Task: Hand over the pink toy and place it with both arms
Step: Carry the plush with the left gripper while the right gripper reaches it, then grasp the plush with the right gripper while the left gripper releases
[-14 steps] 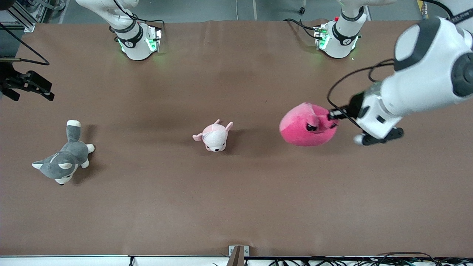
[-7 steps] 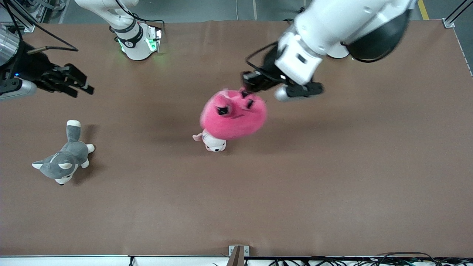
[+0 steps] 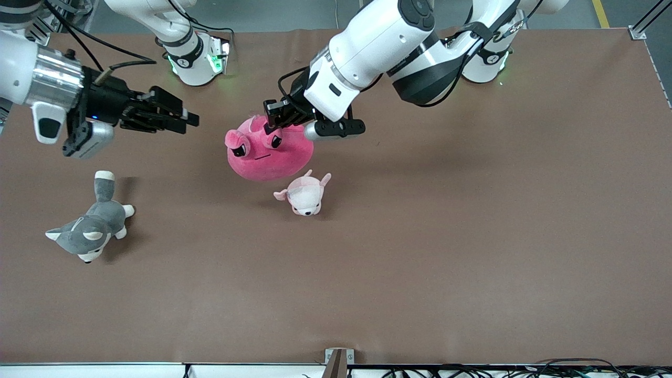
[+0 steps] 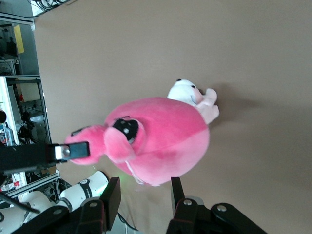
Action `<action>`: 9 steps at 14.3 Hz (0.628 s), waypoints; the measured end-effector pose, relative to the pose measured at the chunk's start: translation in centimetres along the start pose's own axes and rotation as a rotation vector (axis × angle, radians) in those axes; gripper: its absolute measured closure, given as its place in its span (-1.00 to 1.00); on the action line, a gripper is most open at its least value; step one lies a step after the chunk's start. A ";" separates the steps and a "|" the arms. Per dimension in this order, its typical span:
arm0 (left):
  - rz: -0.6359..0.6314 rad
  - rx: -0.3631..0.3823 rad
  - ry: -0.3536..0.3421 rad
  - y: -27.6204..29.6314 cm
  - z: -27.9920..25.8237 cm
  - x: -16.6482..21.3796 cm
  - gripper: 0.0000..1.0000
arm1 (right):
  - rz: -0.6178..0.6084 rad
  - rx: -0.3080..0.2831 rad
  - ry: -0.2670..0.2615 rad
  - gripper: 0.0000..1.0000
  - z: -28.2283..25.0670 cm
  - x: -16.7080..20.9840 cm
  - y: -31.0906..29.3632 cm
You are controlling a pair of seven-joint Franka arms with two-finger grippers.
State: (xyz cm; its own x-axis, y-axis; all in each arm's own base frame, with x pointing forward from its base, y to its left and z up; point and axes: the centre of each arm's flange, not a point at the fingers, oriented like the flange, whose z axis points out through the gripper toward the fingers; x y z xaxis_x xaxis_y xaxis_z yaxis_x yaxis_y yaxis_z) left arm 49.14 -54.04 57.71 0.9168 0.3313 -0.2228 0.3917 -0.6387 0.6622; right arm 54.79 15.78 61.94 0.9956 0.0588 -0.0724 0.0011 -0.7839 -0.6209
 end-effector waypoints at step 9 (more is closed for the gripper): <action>0.000 -0.009 0.003 0.3 -0.5 0.1 0.82 | -0.051 0.003 -0.031 0.00 5.8 0.8 -3.5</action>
State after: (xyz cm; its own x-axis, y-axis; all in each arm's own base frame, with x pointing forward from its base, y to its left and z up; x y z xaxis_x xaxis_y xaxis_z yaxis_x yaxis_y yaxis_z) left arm 49.32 -53.89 58.22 0.9166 0.3336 -0.2203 0.3909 -0.6324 0.6688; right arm 55.01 22.21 59.52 0.9910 0.1174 -0.0650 0.0510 -0.7773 -0.6270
